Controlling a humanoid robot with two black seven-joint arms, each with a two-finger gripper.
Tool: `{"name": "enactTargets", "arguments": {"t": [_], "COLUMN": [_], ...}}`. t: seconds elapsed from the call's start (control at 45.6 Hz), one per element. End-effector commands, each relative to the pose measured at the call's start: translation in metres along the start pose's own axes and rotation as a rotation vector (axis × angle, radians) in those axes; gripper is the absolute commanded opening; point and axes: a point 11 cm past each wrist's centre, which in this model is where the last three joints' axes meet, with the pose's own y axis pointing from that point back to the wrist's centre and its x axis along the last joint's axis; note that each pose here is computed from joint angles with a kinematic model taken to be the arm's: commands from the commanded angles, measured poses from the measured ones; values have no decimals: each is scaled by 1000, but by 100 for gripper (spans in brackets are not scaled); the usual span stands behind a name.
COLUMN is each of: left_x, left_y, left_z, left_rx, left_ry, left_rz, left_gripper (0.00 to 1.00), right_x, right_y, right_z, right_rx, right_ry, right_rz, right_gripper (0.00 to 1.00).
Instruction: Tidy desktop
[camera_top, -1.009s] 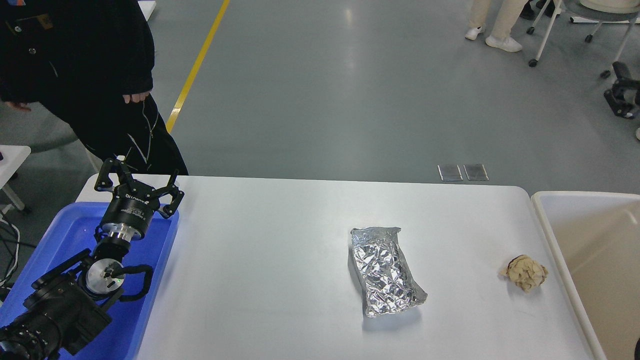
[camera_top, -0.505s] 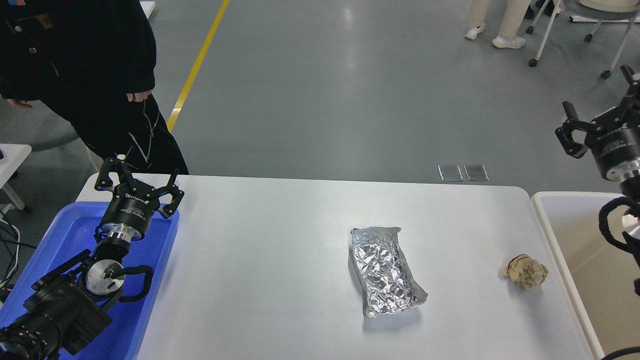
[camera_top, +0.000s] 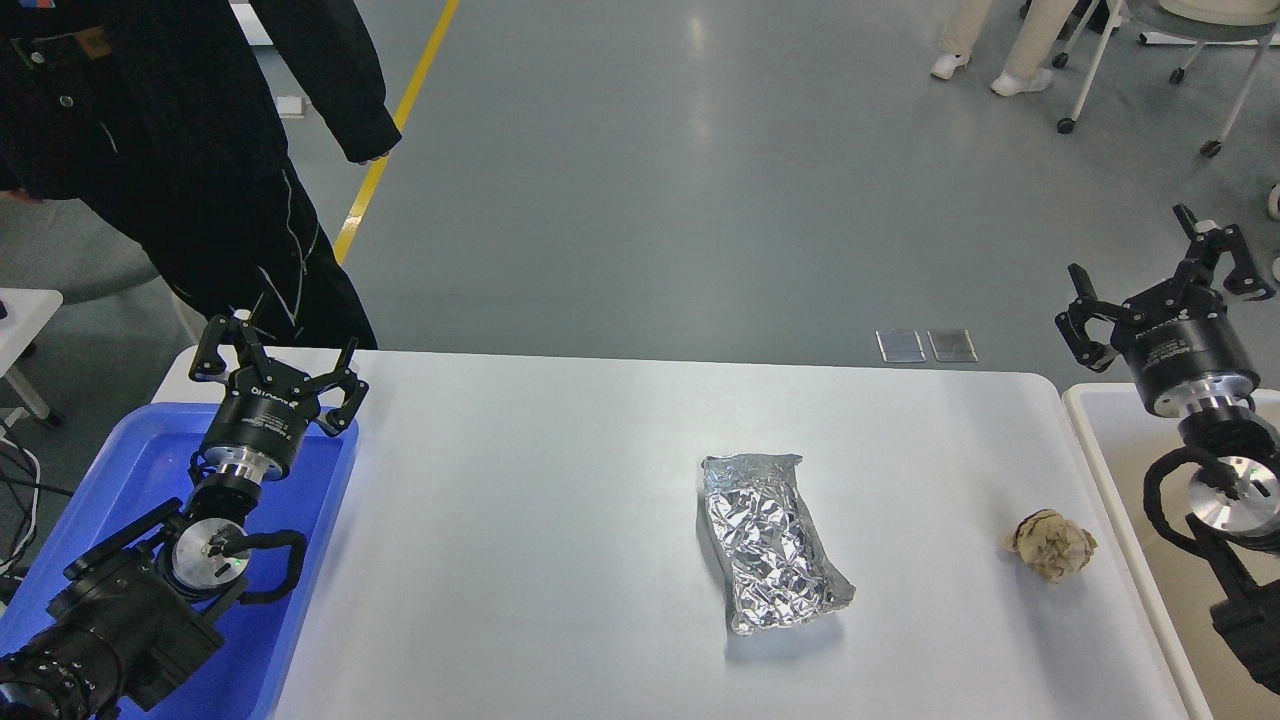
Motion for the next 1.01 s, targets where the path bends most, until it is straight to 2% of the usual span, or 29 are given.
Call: {"name": "enactTargets", "arguments": {"t": [0.0,0.132,0.987], "left_x": [0,0,0], "left_y": [0,0,0], "left_z": [0,0,0], "left_rx": [1,-1,-1], "left_ry": [0,0,0], "left_rz": [0,0,0], "left_gripper": [100,100,100], "right_x": [12,30,31], "right_y": [6,11,14], "right_z": [12,17,14], "right_rx": [-27,-45,-48], "right_ry": [1,13,20], "right_rz": [35,85,36], "right_gripper": [100,100,100]}}
